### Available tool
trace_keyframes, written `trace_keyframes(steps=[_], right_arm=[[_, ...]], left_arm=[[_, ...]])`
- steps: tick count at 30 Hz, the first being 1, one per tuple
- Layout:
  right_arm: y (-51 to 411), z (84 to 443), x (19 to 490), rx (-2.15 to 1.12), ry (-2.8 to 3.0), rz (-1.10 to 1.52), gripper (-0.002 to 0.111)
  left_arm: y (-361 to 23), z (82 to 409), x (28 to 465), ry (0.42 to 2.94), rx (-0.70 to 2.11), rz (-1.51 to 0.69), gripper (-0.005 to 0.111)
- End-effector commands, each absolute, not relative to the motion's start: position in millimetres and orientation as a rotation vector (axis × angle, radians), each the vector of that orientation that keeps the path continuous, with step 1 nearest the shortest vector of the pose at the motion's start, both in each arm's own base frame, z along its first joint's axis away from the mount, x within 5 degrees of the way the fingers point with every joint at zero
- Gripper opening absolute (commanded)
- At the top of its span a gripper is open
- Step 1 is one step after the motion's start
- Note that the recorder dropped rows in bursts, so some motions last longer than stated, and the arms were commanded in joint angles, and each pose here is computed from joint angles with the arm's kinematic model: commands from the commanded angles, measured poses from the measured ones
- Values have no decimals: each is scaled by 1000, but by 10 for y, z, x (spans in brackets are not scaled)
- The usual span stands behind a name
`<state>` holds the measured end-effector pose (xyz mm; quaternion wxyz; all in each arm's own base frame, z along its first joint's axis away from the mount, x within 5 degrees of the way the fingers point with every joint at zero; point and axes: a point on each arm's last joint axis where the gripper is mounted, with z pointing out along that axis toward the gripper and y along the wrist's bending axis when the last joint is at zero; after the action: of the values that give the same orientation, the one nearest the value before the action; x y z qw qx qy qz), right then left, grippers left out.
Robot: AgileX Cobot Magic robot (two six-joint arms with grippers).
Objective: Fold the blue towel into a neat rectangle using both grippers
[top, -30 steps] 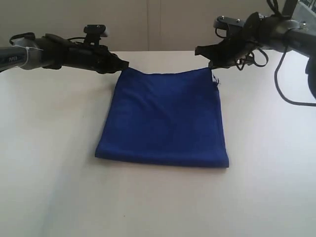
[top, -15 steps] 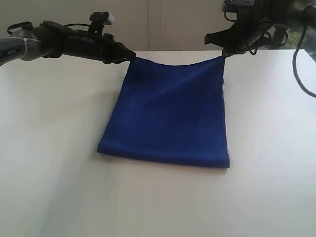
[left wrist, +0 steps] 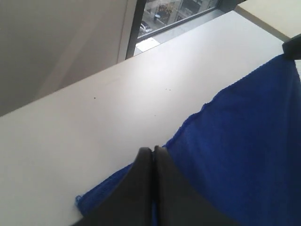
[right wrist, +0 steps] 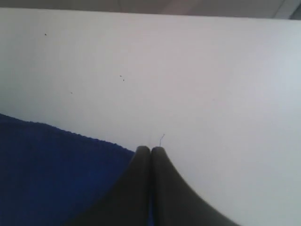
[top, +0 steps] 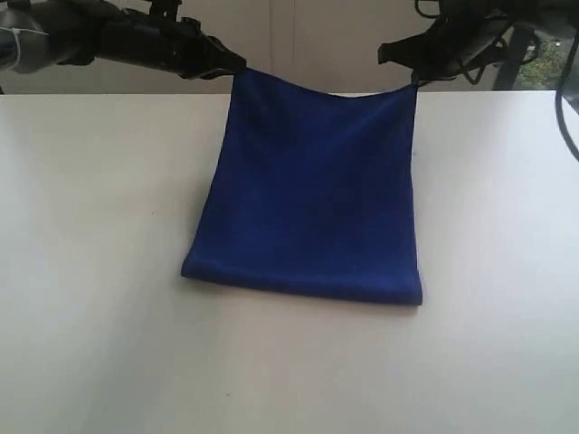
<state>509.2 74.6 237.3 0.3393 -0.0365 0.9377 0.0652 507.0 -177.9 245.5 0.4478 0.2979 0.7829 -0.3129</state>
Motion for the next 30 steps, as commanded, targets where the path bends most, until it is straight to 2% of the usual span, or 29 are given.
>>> trace_keyframes(steps=[1,8,15,30], right_arm=[[866,2635,4979,-149,2413,170,0],[850,2813,4873,-141,2432,140,0],[753,2751,4893,-90,2454,5,0],[813,1792,5201,-111,2516,3,0]], left_arm=[[-1746,2659,4979,1964,767,-763,0],[-1750,2654,4969,1969,773,-773,0],[-1764,2587,4985,1981,769,-780,0],[-1793,1879,5182,2063,700,-778,0]])
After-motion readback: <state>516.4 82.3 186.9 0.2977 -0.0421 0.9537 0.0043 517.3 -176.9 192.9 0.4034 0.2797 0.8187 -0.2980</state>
